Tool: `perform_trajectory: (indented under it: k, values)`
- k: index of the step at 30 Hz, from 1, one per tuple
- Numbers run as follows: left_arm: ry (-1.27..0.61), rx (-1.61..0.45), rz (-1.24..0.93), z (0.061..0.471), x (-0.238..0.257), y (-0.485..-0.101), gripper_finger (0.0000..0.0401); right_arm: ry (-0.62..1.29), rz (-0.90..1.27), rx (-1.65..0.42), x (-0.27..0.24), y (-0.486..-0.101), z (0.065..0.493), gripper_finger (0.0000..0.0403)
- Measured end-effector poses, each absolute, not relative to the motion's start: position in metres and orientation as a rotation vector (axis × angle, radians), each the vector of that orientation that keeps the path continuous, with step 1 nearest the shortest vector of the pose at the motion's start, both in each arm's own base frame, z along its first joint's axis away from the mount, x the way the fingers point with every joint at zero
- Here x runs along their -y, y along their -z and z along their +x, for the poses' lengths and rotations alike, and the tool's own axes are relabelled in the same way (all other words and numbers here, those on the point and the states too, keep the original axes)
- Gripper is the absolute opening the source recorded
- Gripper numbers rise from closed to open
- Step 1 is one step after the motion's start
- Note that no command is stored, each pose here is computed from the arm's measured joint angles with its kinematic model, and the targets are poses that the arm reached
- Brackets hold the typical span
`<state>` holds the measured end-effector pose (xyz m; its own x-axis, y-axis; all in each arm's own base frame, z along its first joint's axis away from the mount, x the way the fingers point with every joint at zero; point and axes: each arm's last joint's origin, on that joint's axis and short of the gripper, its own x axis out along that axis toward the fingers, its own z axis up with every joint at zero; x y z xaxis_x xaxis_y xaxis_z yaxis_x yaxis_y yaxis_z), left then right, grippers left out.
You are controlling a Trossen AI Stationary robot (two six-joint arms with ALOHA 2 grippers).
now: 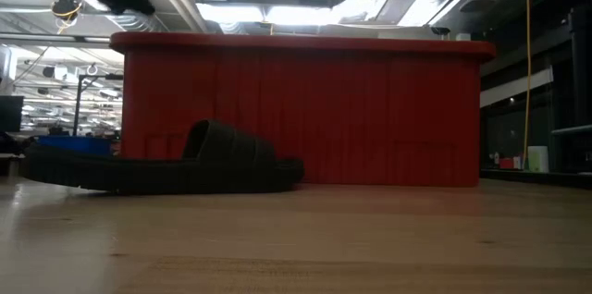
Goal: Pick and place slides into bin
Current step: Put the black slide into the red bin
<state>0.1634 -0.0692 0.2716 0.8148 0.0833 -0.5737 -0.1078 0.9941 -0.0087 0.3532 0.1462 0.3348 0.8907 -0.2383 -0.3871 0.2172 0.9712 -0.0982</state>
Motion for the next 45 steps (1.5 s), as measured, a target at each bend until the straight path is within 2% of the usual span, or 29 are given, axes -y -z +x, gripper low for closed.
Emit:
perform_trajectory:
  k: [7, 13, 20, 27, 37, 45]
  values:
    - [-0.214, -0.659, -0.042, 0.16, 0.063, -0.243, 0.0114, 0.247, -0.033, -0.407, -0.145, -0.332, 0.356, 0.0005]
    - [-0.239, -0.649, -0.073, 0.162, 0.058, -0.221, 0.0132, 0.268, -0.04, -0.398, -0.136, -0.333, 0.361, 0.0006]
    - [-0.183, -0.565, -0.026, 0.164, 0.059, -0.2, 0.0134, 0.296, -0.022, -0.364, -0.124, -0.337, 0.366, 0.0006]
    - [-0.164, -0.581, 0.046, 0.164, 0.06, -0.195, 0.0133, 0.298, -0.03, -0.366, -0.123, -0.337, 0.367, 0.0006]
    - [-0.217, -0.637, 0.321, 0.177, 0.072, -0.174, 0.013, 0.3, -0.019, -0.364, -0.123, -0.337, 0.367, 0.0006]
    - [-0.305, -0.686, 0.385, 0.195, 0.074, -0.148, 0.013, 0.299, -0.013, -0.359, -0.123, -0.337, 0.367, 0.0006]
